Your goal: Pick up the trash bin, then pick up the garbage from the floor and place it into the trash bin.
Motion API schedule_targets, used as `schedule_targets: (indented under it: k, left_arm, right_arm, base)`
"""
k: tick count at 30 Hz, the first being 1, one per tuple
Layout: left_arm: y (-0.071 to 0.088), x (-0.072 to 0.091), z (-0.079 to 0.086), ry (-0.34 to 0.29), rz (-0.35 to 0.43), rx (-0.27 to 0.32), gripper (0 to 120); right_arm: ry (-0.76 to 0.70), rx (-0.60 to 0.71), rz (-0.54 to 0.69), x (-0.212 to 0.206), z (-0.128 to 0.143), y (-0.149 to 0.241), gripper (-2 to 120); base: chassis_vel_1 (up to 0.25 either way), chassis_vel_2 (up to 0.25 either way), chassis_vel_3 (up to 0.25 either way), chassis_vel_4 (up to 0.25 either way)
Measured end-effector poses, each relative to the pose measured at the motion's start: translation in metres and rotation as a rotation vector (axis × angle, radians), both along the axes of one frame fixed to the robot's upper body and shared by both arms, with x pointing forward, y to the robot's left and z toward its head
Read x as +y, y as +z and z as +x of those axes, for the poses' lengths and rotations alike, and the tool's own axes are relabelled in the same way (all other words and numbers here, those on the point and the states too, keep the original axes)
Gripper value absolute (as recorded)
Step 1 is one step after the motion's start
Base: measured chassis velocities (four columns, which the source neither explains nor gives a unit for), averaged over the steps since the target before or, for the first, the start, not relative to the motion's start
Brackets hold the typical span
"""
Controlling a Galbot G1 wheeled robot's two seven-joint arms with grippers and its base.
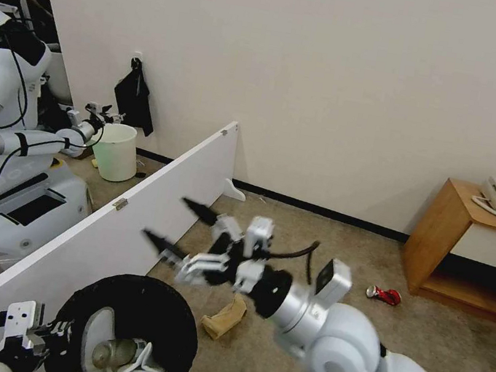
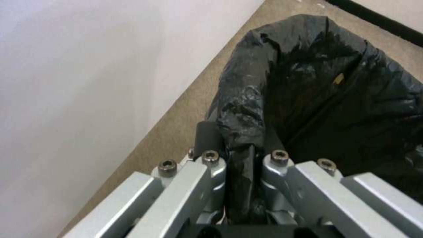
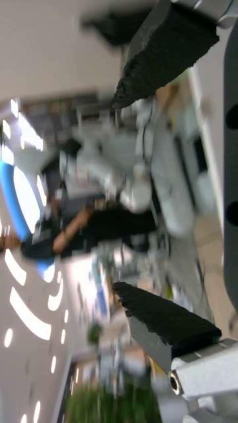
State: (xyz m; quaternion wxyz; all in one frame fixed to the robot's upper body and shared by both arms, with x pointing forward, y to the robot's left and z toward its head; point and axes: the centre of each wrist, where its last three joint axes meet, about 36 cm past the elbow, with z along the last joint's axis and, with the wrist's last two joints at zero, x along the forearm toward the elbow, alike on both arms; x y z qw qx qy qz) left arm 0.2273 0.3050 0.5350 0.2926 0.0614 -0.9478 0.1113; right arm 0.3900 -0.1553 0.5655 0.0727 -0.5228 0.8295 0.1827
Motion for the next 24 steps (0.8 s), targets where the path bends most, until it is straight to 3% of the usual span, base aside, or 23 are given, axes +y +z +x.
schedule_targets:
  k: [8, 14, 24]
  left_arm:
    - [-0.001, 0.0, -0.001, 0.001, 0.005, 0.004, 4]
    - [-0.001, 0.0, -0.001, 0.003, 0.01, 0.003, 4]
    - [0.0, 0.002, -0.002, 0.008, 0.018, 0.005, 4]
  right_arm:
    - [-0.197, 0.087, -0.109, -0.038, -0.003, -0.01, 100]
    - [-0.363, 0.221, -0.295, -0.059, -0.006, -0.024, 100]
    - [-0.469, 0.346, -0.444, -0.076, -0.003, -0.065, 100]
  base:
    - [0.0, 0.0, 0.0, 0.0]
    - [0.0, 0.0, 0.0, 0.0]
    - [0.0, 0.0, 0.0, 0.0]
